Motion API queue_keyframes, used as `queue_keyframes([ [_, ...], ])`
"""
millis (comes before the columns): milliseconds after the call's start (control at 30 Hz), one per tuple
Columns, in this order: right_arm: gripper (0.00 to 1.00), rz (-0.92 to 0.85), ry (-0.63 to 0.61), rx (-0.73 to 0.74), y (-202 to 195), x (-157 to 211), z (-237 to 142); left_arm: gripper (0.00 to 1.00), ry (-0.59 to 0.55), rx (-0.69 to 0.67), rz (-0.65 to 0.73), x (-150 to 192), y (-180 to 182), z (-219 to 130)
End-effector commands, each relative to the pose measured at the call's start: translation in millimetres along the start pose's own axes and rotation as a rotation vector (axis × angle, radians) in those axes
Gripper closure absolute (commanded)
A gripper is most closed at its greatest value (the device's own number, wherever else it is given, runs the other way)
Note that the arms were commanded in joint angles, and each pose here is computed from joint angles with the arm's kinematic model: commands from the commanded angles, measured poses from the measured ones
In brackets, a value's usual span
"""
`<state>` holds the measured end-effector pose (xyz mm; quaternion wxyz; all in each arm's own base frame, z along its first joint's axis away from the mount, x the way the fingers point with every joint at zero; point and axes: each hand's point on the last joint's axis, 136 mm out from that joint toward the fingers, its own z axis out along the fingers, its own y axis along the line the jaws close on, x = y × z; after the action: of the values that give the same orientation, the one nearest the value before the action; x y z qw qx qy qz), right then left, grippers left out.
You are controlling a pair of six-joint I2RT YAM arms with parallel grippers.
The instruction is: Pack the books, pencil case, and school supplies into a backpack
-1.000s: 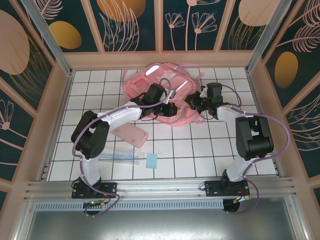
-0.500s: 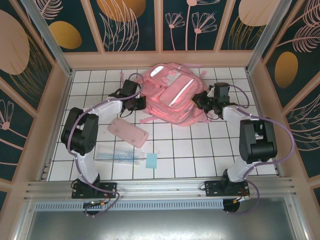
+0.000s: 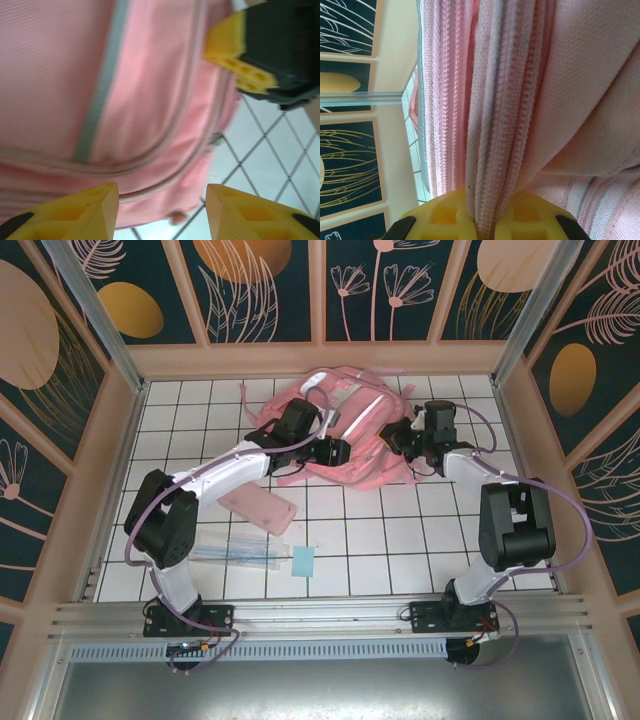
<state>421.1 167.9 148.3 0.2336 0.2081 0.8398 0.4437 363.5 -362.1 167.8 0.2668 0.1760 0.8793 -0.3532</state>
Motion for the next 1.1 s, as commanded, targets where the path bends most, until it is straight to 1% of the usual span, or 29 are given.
queue_keyframes([
  [0,1.0,-0.085,-0.041,-0.125,54.1,-13.4,-6.5,0.49,0.061,0.075,-0.067,6.7,-11.2,6.3],
  [100,1.0,-0.089,-0.048,-0.128,57.9,-14.2,-7.1,0.46,0.099,0.095,-0.138,18.9,-10.6,16.6],
  [267,1.0,-0.094,-0.051,-0.145,65.1,-13.0,-8.9,0.42,0.107,0.085,-0.198,30.6,-2.9,30.3],
  [400,1.0,-0.094,-0.049,-0.146,65.9,-11.5,-9.6,0.42,0.084,0.096,-0.221,28.2,-2.0,36.6],
  [500,1.0,-0.09,-0.054,-0.143,64.6,-11.6,-9.9,0.41,0.092,0.108,-0.235,29.3,-5.2,39.8],
  [633,1.0,-0.08,-0.062,-0.134,61.0,-14.4,-9.1,0.4,0.14,0.121,-0.248,42.3,-16.4,35.5],
  [833,1.0,-0.08,-0.075,-0.138,62.6,-17.1,-10.2,0.4,0.179,0.12,-0.288,59.7,-18.9,24.9],
  [933,1.0,-0.075,-0.077,-0.133,60.7,-17.1,-9.6,0.4,0.163,0.128,-0.29,57.7,-20.9,24.8],
  [1067,1.0,-0.072,-0.074,-0.15,64.5,-12.8,-10.8,0.41,0.109,0.107,-0.288,47.8,-13.0,36.6],
])
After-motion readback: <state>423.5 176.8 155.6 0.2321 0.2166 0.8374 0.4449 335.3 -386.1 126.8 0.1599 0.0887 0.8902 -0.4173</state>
